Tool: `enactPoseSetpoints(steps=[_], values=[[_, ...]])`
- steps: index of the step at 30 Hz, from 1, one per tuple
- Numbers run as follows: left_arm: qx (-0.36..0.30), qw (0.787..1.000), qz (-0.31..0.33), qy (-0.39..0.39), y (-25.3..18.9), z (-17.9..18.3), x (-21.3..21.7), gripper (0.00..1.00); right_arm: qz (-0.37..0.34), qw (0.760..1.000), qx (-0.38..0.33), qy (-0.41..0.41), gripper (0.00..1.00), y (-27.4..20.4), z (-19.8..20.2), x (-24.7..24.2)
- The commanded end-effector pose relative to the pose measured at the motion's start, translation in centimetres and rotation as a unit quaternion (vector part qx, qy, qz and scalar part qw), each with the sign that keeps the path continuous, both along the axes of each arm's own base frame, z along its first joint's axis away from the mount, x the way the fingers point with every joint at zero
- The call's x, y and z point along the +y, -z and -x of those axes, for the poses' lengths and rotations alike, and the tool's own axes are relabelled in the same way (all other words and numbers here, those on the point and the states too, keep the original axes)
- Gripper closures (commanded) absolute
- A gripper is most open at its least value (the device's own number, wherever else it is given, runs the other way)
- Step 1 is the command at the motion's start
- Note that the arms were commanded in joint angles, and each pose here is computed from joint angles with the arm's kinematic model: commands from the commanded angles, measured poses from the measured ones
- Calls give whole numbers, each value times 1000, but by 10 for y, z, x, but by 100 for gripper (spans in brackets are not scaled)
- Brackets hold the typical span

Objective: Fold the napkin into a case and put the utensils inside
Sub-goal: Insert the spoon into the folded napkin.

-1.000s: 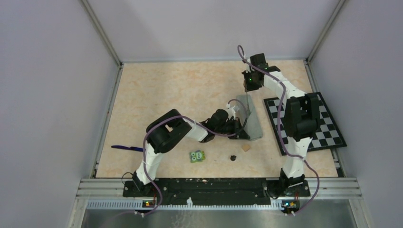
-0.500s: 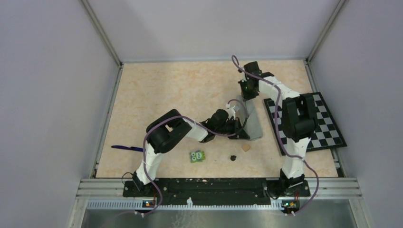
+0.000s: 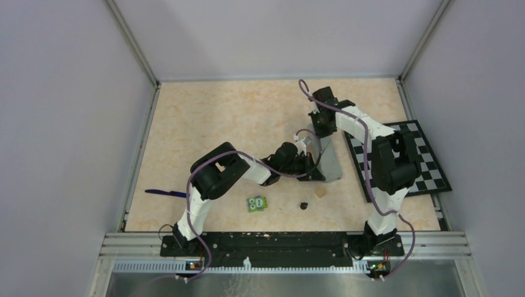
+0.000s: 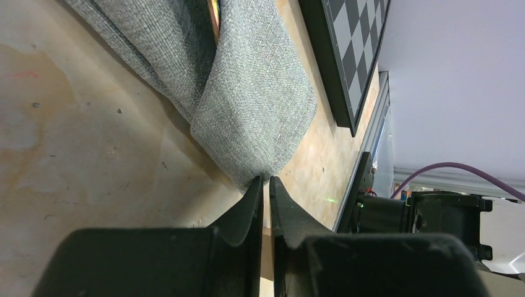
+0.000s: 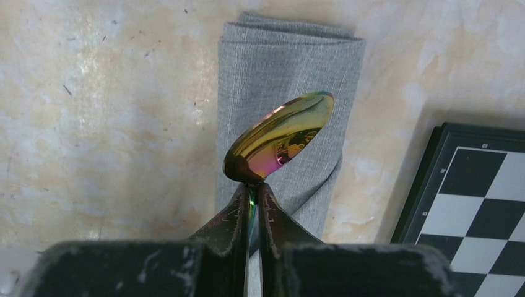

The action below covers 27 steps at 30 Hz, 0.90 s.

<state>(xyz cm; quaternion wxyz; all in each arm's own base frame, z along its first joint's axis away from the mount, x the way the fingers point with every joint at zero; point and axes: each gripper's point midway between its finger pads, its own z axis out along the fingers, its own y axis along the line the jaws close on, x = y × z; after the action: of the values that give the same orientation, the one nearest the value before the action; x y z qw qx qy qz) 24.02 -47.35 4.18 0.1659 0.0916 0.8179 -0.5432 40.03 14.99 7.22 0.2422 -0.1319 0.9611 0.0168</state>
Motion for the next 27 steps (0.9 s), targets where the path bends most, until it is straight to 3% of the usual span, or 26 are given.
enactPoseSetpoints(steps=[1, 19, 22, 27], values=[[-1, 1000, -6, -18, 11, -7, 4, 89, -3, 1000, -12, 3, 100, -20, 15, 4], [-8, 1000, -5, -18, 6, -8, 5, 87, 0, 1000, 27, 5, 100, 20, 30, 9], [-17, 1000, -5, -24, -2, -8, 9, 82, -1, 1000, 24, 6, 90, 21, 29, 10], [-44, 998, -4, -39, -27, -8, 22, 62, -10, 1000, 22, 2, 74, 15, 24, 15]])
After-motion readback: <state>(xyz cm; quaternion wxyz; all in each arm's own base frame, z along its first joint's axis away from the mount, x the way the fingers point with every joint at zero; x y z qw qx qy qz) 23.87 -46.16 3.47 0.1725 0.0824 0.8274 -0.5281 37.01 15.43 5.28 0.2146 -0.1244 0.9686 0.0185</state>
